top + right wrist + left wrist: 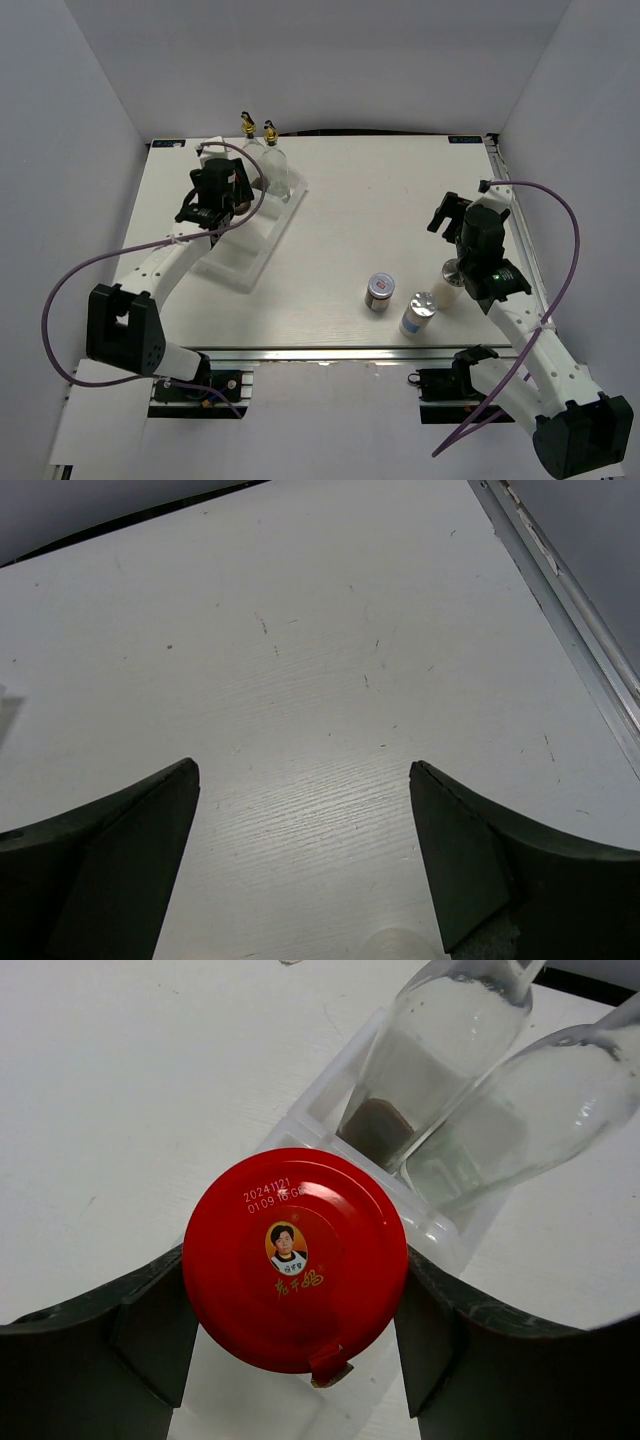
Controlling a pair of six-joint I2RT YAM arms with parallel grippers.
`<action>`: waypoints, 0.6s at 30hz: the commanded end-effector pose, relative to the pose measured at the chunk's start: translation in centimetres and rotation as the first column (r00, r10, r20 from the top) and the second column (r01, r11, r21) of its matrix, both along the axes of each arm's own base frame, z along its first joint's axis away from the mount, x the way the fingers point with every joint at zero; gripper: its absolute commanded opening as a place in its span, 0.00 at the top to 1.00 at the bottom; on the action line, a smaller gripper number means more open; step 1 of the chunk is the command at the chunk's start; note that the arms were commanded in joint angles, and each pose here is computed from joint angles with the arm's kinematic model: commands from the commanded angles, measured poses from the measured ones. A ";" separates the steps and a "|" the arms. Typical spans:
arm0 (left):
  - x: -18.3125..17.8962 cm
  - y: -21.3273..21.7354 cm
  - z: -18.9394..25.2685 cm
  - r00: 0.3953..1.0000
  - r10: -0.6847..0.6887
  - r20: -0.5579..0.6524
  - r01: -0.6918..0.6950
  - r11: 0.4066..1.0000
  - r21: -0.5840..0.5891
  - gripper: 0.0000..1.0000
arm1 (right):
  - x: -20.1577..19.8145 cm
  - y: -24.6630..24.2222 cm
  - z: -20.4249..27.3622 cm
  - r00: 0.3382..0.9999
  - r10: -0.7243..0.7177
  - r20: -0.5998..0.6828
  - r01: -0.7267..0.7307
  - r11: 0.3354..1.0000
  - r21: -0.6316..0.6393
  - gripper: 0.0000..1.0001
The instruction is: Organize the condiment bottles
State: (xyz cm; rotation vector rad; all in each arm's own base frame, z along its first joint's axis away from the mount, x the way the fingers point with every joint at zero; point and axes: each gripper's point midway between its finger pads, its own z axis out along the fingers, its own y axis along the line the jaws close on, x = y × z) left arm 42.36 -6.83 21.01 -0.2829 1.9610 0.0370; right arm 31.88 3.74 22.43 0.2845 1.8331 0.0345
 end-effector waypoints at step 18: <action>5.3 1.2 -3.4 0.999 0.033 -0.003 -0.033 0.999 -0.039 0.49 | -1.4 2.8 1.8 0.980 0.198 0.013 -0.198 0.980 0.025 0.11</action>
